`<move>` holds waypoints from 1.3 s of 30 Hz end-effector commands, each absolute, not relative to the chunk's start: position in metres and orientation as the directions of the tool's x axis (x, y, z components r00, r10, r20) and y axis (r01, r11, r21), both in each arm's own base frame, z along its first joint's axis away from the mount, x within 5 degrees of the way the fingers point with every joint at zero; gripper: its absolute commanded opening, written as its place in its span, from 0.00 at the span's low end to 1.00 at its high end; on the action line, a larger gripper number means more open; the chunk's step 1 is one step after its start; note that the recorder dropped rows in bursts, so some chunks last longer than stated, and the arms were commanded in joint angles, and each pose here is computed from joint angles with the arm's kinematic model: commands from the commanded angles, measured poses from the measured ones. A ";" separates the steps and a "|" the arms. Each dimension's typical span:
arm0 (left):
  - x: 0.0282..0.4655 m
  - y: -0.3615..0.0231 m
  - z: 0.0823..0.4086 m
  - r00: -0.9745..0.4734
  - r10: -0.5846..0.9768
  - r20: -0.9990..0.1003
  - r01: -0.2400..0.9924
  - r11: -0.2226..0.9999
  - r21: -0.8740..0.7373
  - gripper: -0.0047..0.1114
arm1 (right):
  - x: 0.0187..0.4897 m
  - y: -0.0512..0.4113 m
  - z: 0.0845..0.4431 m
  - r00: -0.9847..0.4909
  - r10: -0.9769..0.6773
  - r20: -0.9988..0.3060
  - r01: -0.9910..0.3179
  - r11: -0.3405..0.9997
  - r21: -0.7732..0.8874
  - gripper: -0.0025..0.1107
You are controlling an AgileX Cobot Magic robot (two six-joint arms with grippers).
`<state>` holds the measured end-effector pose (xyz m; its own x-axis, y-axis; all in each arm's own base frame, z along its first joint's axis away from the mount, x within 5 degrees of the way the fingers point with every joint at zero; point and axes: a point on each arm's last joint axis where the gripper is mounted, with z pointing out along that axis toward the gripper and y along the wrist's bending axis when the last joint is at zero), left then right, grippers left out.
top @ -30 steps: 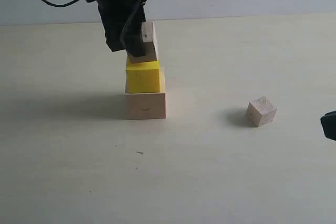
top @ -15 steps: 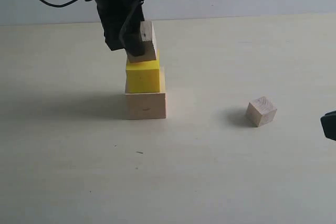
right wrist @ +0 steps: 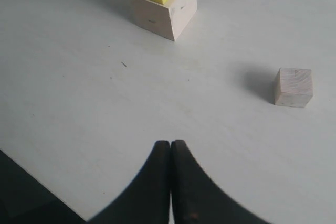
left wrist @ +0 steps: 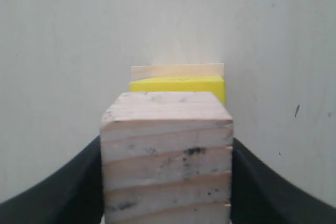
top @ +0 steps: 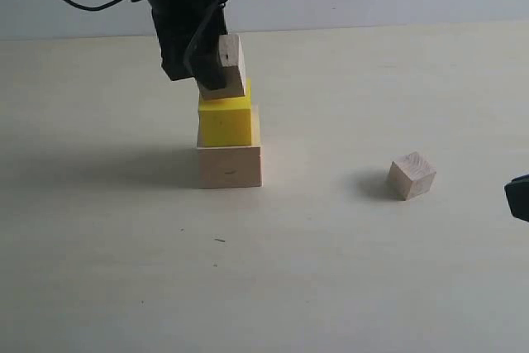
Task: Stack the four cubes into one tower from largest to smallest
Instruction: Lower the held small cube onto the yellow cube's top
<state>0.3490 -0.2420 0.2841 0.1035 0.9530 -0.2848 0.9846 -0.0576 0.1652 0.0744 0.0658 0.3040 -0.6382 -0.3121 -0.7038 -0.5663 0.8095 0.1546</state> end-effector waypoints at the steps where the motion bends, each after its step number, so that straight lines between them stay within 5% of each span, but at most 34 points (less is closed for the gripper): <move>1: 0.348 -0.240 0.280 0.116 0.954 -0.276 0.986 -0.076 0.151 0.06 | 0.074 0.066 0.303 -0.633 -0.315 -0.707 -0.570 0.808 0.151 0.02; 7: 0.348 -0.240 0.277 0.116 0.955 -0.273 0.986 -0.078 0.148 0.31 | 0.074 0.066 0.303 -0.633 -0.315 -0.707 -0.570 0.808 0.151 0.02; 12: 0.349 -0.241 0.278 0.113 0.952 -0.285 0.984 -0.067 0.166 0.42 | 0.074 0.066 0.303 -0.633 -0.315 -0.707 -0.570 0.808 0.151 0.02; 39: 0.349 -0.241 0.278 0.092 0.953 -0.288 0.987 -0.048 0.155 0.43 | 0.074 0.066 0.303 -0.633 -0.315 -0.707 -0.570 0.808 0.151 0.02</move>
<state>0.3492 -0.2420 0.2769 0.1049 0.9543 -0.2798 0.9853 -0.0615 0.1597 0.0744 0.0658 0.3040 -0.6382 -0.3121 -0.7038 -0.5663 0.8095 0.1546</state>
